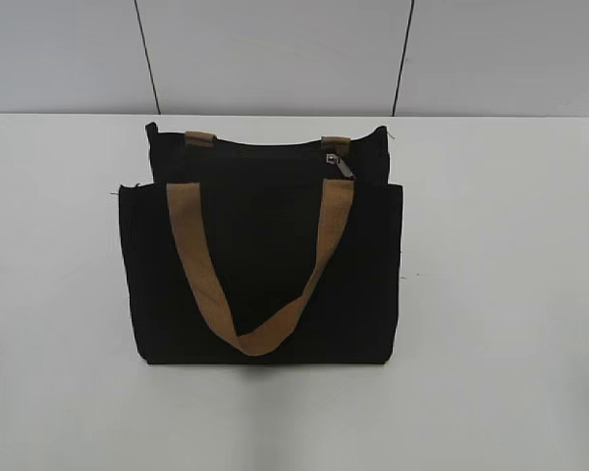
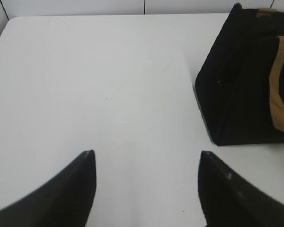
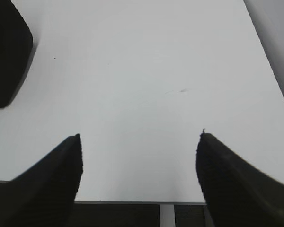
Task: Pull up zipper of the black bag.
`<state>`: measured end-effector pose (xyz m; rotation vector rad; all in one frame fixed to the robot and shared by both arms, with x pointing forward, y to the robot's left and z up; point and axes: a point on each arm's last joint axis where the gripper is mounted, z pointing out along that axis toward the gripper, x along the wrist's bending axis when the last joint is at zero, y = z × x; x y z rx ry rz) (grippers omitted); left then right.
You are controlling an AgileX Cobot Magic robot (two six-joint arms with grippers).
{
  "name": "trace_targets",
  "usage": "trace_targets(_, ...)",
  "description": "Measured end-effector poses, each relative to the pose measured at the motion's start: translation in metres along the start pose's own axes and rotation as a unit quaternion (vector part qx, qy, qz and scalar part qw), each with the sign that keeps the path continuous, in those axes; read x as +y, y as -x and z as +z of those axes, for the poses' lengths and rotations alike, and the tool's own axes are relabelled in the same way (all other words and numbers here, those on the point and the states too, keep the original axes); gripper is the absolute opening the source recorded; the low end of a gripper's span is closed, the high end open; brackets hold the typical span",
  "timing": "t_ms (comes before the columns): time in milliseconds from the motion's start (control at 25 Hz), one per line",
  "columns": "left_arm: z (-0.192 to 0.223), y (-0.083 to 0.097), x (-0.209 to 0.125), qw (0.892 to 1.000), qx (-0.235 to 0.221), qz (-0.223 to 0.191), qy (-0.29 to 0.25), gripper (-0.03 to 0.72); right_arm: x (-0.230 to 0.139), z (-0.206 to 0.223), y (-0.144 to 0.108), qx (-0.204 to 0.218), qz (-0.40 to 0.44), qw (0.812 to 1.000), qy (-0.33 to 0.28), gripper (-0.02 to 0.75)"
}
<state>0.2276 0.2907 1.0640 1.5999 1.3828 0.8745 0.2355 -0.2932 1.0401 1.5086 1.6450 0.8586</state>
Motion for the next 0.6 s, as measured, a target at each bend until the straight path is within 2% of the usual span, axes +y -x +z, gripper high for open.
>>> trace_targets(600,-0.0002,0.0002,-0.0004,1.000,-0.001,0.000,0.001,0.489,-0.0001,0.0002,-0.0003,0.002,0.001,1.000,0.000,0.568)
